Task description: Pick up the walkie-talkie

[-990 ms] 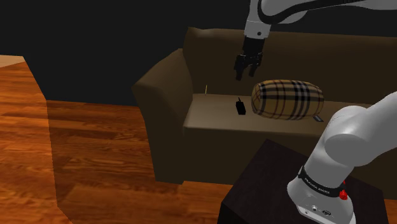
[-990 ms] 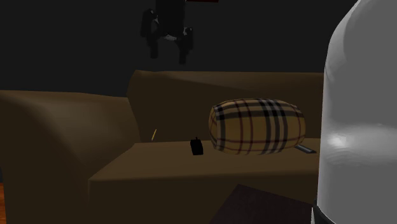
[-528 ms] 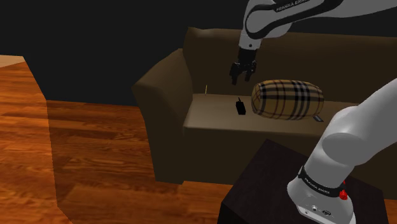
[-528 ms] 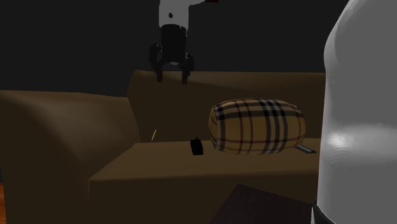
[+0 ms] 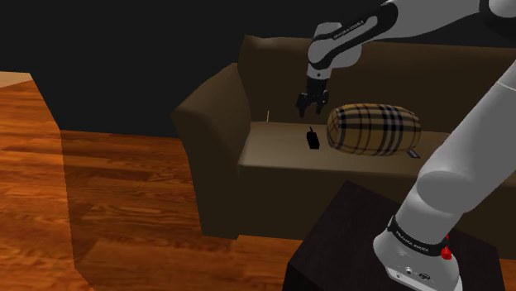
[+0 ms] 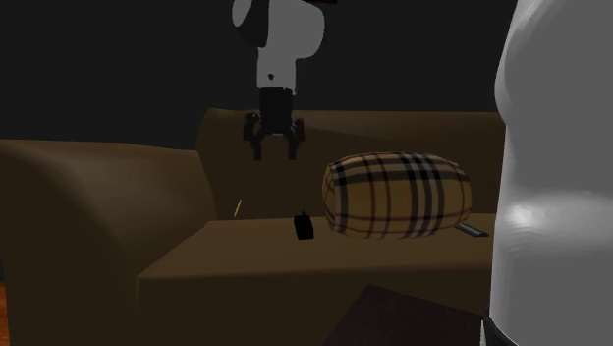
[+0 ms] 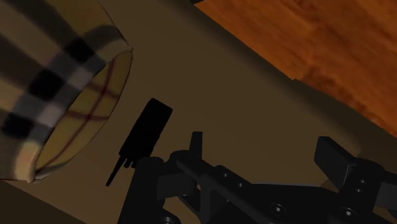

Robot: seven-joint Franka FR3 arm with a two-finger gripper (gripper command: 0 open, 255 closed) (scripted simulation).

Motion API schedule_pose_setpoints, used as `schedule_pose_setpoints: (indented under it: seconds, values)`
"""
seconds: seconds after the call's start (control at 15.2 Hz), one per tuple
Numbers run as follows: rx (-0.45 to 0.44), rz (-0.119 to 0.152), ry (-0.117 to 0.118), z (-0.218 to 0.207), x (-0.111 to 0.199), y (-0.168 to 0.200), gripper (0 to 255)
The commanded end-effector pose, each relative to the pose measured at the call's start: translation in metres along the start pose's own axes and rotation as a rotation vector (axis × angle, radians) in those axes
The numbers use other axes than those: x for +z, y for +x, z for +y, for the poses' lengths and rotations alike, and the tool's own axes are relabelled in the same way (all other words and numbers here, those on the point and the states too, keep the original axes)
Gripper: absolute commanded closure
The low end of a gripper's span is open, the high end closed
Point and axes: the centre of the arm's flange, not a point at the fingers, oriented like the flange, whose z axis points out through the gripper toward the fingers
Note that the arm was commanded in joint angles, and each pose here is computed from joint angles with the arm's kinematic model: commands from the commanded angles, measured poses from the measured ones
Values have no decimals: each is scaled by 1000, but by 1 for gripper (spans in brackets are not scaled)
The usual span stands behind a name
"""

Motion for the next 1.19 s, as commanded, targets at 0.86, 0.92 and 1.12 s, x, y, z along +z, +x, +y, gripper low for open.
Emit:
schedule_pose_setpoints:
  seconds: [0.86,0.92,1.12]
  values:
    - [183,-23,-8,122,122,100,0]
    - [195,-25,-8,131,130,106,0]
    - [232,-30,-9,157,155,122,0]
